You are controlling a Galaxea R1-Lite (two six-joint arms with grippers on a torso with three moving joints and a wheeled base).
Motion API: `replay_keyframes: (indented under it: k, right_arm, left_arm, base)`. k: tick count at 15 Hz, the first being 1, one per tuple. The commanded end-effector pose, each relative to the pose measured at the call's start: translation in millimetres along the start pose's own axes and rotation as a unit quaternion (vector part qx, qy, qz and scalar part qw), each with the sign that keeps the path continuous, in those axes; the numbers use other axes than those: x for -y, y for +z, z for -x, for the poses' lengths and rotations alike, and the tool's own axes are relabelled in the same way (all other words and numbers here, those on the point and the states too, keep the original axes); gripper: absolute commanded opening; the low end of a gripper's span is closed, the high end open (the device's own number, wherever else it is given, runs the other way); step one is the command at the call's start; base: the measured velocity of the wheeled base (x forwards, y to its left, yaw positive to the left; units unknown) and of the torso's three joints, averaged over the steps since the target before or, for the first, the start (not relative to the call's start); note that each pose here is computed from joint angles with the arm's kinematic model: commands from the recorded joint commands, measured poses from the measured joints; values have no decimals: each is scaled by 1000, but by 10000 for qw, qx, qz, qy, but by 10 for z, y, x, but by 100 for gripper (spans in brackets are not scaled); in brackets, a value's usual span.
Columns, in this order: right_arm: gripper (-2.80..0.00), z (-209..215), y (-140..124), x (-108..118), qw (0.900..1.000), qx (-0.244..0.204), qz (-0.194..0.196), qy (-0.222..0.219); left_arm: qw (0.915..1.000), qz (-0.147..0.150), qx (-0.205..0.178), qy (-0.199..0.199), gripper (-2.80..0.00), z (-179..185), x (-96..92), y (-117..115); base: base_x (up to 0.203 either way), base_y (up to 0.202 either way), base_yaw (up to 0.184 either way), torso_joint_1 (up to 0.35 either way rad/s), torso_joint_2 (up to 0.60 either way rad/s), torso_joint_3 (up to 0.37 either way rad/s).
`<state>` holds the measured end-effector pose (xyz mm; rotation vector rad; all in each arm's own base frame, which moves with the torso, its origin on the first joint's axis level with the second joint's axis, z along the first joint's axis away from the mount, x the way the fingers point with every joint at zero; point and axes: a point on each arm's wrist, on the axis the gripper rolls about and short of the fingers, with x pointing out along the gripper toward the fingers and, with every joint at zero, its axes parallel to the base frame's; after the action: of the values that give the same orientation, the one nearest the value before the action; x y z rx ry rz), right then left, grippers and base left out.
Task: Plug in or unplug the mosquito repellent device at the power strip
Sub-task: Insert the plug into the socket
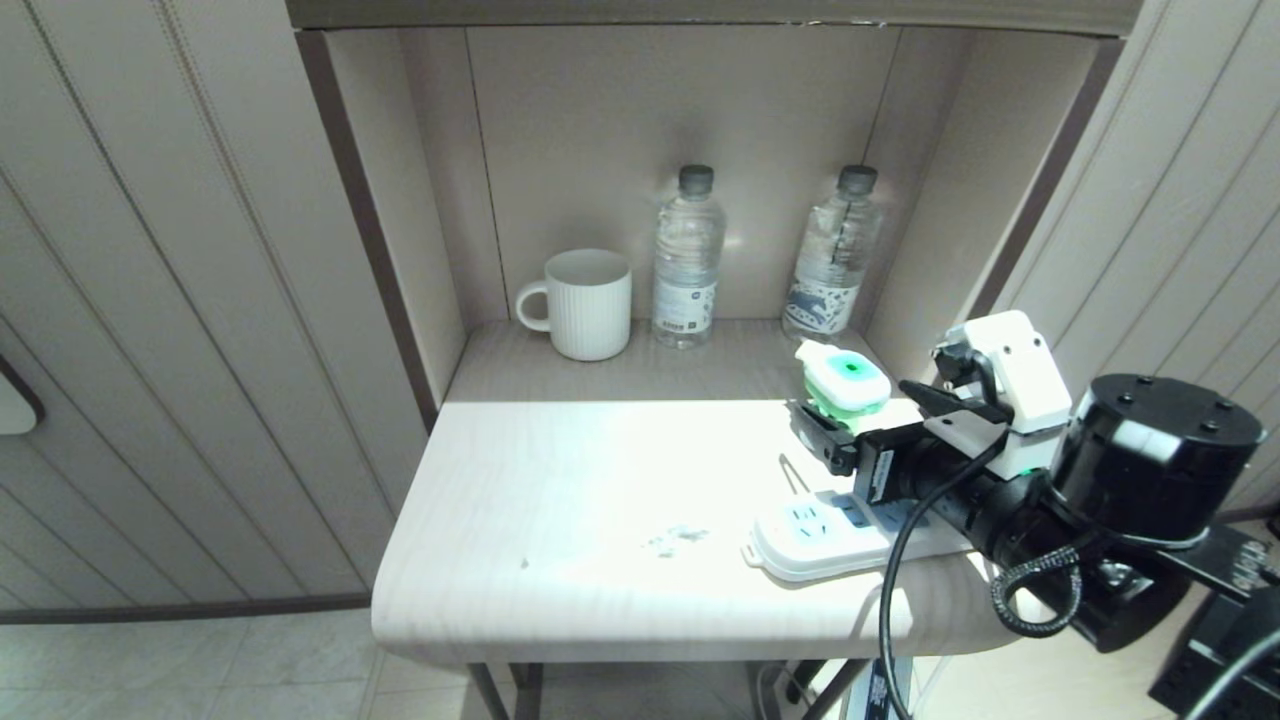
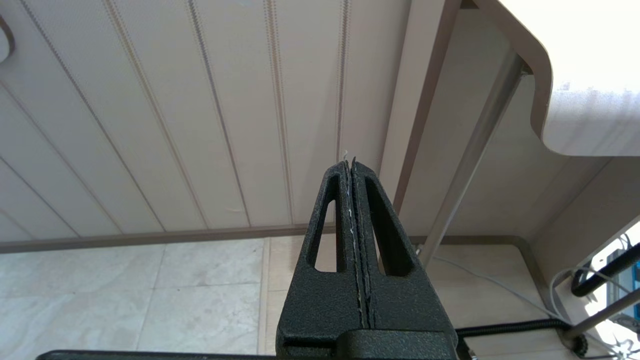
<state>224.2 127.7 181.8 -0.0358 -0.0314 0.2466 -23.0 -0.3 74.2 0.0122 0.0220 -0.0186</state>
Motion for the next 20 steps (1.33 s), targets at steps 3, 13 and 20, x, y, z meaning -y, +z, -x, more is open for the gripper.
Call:
replay_keyframes:
  k: [3,13,20]
  right_arm:
    - [0,-115,-54,-38,9999,104,119,-22]
    - [0,-241,-65,14,9990,362,180,-190]
    - [0,-271,-23,4,9987,449,137,-211]
  left_arm:
    - [10000,0,3,-5,-280,1,0,1]
    - [10000,0,3,1,-280,1,0,1]
    - [10000,0,-4,0,-280,-1,0,-3]
  base:
    - [0,0,0,0,0,0]
    - [0,0,0,0,0,0]
    - [0,0,0,0,0,0]
